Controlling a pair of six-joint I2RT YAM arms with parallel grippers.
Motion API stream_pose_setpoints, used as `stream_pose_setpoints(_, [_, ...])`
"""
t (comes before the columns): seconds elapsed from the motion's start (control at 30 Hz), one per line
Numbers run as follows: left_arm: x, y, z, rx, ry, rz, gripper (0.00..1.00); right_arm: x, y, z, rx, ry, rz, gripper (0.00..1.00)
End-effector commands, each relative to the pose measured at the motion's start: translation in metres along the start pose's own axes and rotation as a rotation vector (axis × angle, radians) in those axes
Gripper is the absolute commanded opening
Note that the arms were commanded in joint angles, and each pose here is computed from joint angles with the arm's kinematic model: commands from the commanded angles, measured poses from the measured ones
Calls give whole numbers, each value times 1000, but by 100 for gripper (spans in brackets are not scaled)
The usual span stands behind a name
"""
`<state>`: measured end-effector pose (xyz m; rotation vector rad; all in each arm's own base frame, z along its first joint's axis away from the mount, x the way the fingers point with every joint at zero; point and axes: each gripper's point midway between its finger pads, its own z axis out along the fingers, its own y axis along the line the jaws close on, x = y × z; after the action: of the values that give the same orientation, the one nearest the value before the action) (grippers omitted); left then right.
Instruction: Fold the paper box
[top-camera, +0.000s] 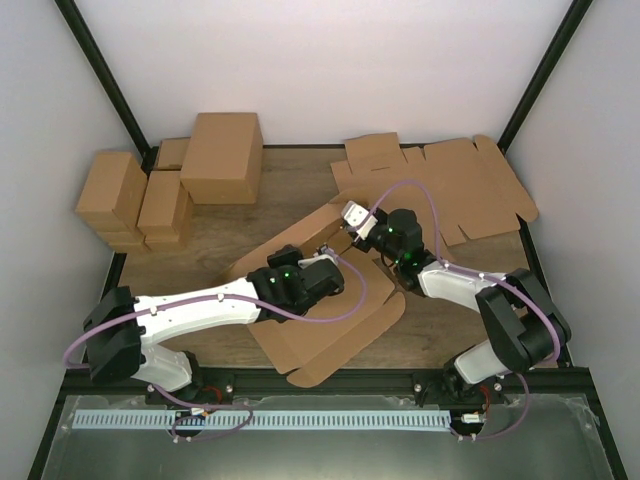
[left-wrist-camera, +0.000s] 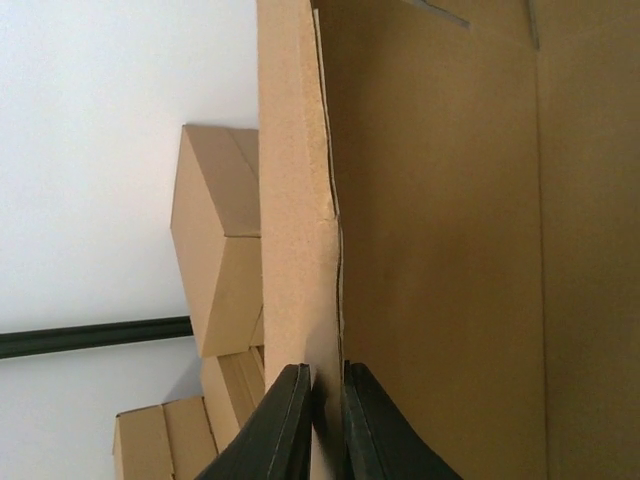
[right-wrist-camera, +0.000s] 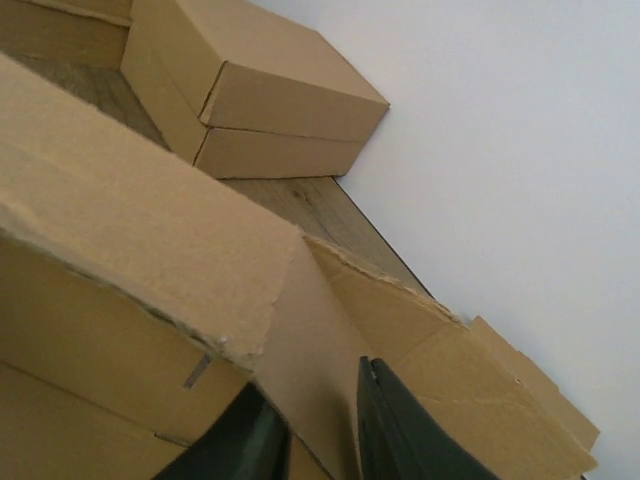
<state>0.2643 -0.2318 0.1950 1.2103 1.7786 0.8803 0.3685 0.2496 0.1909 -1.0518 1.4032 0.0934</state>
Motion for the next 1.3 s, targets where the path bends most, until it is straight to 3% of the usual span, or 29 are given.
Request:
stream_pose_setpoints(0.0, [-4, -19, -2, 96, -15, -27, 11, -14, 1, 4, -29, -35, 40, 16])
stream_pose_setpoints(0.17, [-10, -22, -7, 159, -26, -94, 20, -15, 9, -2, -61, -58, 112, 8])
stream_pose_setpoints(0.33, [-29, -11, -25, 290, -58, -265, 54, -16, 14, -4, -82, -71, 159, 4])
stream_pose_setpoints(0.53, [-66, 36, -74, 491, -276, -560, 75, -16, 17, -7, -87, -83, 206, 3])
stream_pose_setpoints(0.7, [-60, 80, -67, 614, -308, -749, 80, -13, 22, -8, -101, -86, 245, 3])
stream_pose_setpoints(0.83, [-44, 87, -34, 708, -244, -859, 82, -10, 26, -10, -107, -89, 279, 2])
stream_pose_setpoints(1.07, [-40, 73, 4, 871, -168, -916, 83, -4, 34, -10, -126, -92, 360, 2])
stream_pose_setpoints(1.27, [-45, 61, 11, 947, -189, -849, 81, -4, 37, -8, -135, -108, 457, 3])
